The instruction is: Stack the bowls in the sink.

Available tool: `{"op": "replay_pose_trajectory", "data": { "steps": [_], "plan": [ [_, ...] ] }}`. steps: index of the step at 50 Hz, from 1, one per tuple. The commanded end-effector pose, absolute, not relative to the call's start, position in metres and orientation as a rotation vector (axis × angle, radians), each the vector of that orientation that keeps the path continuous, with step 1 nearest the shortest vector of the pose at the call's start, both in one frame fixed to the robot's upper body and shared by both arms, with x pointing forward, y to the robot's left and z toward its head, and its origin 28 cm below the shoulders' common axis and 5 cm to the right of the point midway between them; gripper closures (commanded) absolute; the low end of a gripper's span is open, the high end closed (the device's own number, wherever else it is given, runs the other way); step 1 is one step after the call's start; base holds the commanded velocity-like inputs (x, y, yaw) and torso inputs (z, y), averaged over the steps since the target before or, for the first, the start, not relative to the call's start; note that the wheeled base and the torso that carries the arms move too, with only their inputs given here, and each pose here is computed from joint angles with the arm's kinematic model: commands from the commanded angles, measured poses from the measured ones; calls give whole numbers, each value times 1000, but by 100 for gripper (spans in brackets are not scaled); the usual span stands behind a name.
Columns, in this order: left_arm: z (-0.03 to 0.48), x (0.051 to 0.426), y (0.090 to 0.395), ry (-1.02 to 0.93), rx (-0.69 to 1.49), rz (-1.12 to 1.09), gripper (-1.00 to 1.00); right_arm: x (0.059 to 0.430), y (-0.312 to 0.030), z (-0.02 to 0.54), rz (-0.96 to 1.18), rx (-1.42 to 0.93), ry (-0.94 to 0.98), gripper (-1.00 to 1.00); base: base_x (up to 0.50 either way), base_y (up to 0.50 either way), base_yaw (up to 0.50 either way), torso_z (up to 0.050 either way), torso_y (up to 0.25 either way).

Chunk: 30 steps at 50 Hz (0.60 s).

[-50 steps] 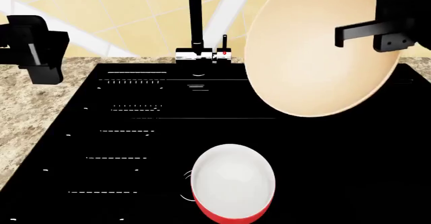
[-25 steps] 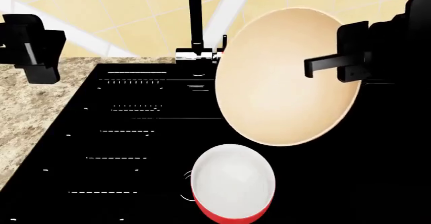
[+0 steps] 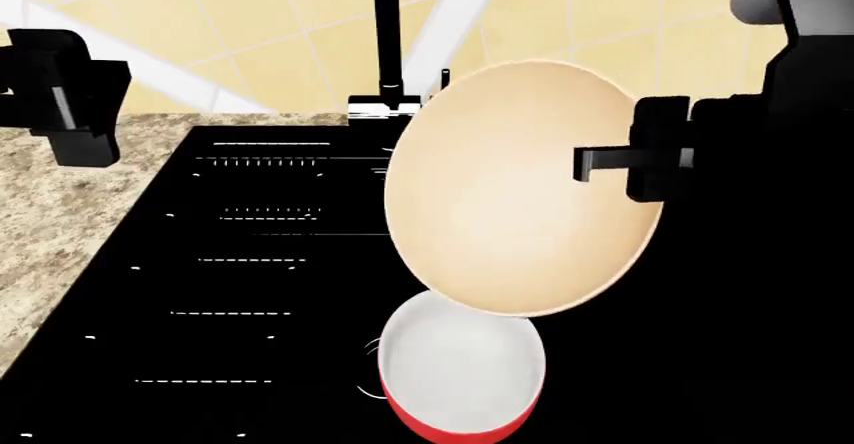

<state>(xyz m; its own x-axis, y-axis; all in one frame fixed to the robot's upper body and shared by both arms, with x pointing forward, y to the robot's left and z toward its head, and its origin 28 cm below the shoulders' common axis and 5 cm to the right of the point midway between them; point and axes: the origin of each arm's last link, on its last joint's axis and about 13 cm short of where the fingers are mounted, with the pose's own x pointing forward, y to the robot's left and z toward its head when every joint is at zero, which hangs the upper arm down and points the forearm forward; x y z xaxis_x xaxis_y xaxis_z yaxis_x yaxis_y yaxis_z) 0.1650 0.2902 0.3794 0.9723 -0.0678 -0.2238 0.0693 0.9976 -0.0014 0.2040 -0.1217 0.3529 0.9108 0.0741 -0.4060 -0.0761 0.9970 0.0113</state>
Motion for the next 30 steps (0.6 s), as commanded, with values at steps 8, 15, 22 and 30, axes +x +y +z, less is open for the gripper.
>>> {"op": "replay_pose_trajectory", "data": {
  "steps": [8,15,22,30],
  "plan": [
    [378,166,291,228,19,-62,-100,207,-122,337,150,102,455,100,0,0,0,0,0],
    [379,166,290,227,23,-60,-100,206,-121,335,193,151,465,100,0,0,0,0,0],
    [378,166,290,227,29,-59,-100,205,-118,334,252,169,482,100,0,0,0,0,1],
    [378,165,290,226,32,-56,-100,207,-115,332,272,170,503,100,0,0,0,0,0]
  ]
}}
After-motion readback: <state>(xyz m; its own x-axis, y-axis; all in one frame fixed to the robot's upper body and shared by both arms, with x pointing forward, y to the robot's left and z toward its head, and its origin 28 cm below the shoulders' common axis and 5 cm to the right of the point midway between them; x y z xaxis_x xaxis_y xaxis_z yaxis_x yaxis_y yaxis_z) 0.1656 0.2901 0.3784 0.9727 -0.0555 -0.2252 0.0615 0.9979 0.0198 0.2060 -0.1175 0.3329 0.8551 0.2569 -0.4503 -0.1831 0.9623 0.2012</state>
